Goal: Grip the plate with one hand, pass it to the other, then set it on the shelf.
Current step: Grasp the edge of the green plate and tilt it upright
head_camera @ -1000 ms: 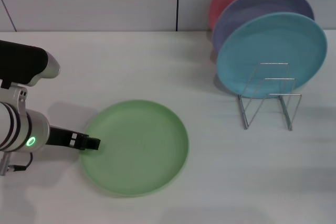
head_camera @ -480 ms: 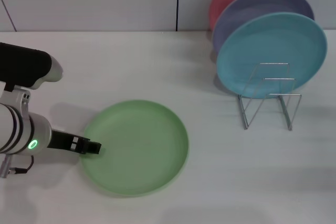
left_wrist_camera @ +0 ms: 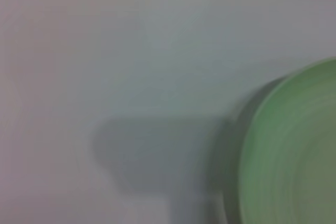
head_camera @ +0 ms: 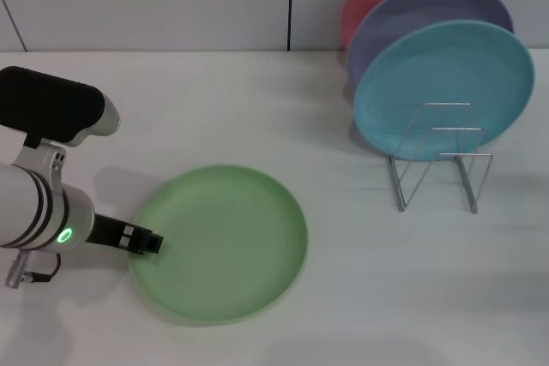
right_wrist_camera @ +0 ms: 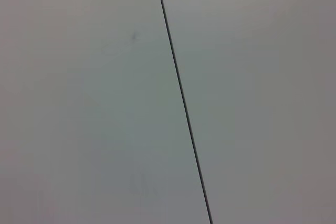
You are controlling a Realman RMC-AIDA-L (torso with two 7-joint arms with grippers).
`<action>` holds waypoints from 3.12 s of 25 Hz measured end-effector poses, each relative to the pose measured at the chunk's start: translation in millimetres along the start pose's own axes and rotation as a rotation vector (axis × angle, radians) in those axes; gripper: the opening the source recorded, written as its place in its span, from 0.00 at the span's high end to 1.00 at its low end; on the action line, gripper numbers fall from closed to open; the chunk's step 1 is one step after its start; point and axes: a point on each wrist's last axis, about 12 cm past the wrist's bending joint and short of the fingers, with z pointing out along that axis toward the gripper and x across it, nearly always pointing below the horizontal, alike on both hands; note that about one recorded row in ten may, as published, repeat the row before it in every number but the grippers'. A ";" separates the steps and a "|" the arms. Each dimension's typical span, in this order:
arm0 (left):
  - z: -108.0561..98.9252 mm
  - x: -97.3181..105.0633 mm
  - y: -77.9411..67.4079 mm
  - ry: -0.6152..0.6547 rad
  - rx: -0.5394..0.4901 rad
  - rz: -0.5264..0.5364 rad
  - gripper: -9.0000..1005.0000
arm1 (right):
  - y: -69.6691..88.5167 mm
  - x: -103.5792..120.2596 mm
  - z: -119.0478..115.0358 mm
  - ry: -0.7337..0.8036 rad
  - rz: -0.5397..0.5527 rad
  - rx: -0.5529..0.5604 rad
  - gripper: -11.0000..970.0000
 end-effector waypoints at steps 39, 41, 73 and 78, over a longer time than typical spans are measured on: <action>-7.1 -18.2 -8.7 0.003 0.003 0.051 0.90 | -0.8 0.2 1.5 0.006 -0.002 0.001 0.15; -7.2 -18.4 -8.8 0.003 0.003 0.053 0.93 | -0.6 -0.2 1.4 0.003 -0.002 0.000 0.15; -22.0 -32.3 -12.7 -0.070 -0.006 0.093 0.97 | 32.5 -15.8 23.4 -0.091 -0.034 -0.247 0.15; -24.6 -34.8 -14.2 -0.082 -0.005 0.101 0.97 | 64.7 -38.7 58.4 -0.144 -0.005 -0.454 0.15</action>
